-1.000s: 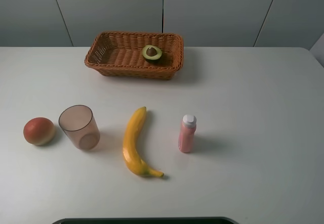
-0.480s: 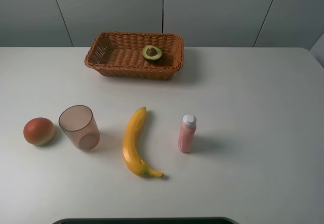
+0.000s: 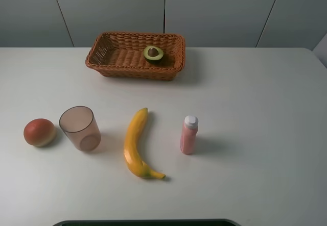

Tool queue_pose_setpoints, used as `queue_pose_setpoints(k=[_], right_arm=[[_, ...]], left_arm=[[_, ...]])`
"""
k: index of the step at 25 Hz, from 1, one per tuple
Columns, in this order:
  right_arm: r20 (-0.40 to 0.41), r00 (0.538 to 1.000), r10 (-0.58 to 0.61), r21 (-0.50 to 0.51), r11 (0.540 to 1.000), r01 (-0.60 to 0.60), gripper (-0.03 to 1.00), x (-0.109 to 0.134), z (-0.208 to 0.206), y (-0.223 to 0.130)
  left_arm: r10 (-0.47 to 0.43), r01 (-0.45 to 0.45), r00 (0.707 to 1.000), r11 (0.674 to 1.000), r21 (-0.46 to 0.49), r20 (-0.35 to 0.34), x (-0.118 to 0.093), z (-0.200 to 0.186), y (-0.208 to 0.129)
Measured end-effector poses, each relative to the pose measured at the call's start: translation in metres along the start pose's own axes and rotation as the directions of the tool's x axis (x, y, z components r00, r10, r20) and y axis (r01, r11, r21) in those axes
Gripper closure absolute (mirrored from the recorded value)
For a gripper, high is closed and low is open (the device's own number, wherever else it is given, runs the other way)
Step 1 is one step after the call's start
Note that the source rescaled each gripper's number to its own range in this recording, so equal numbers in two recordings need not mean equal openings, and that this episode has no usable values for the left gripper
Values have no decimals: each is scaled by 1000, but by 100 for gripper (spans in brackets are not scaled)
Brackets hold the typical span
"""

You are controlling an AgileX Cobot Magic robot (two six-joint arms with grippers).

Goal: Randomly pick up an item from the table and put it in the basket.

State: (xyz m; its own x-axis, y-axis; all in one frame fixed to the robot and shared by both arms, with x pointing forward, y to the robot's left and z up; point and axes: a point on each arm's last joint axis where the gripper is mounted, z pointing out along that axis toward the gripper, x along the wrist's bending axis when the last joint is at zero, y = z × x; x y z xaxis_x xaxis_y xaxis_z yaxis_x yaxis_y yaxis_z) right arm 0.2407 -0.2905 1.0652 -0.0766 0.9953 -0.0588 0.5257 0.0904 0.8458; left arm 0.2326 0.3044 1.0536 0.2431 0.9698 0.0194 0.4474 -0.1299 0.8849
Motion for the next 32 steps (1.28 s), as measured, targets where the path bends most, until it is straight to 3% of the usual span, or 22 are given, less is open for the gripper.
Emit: queue_pose_setpoints(k=[8,32], right_arm=[[15,999,29,-55,998,-28,-3,1,-1,-15],[13,999,43,-64,997,-42,-3,-3,-2,-16]], left_arm=[[0,0,1000,1000,0,0,0,0,0],[0,0,1000,1000,0,0,0,0,0]])
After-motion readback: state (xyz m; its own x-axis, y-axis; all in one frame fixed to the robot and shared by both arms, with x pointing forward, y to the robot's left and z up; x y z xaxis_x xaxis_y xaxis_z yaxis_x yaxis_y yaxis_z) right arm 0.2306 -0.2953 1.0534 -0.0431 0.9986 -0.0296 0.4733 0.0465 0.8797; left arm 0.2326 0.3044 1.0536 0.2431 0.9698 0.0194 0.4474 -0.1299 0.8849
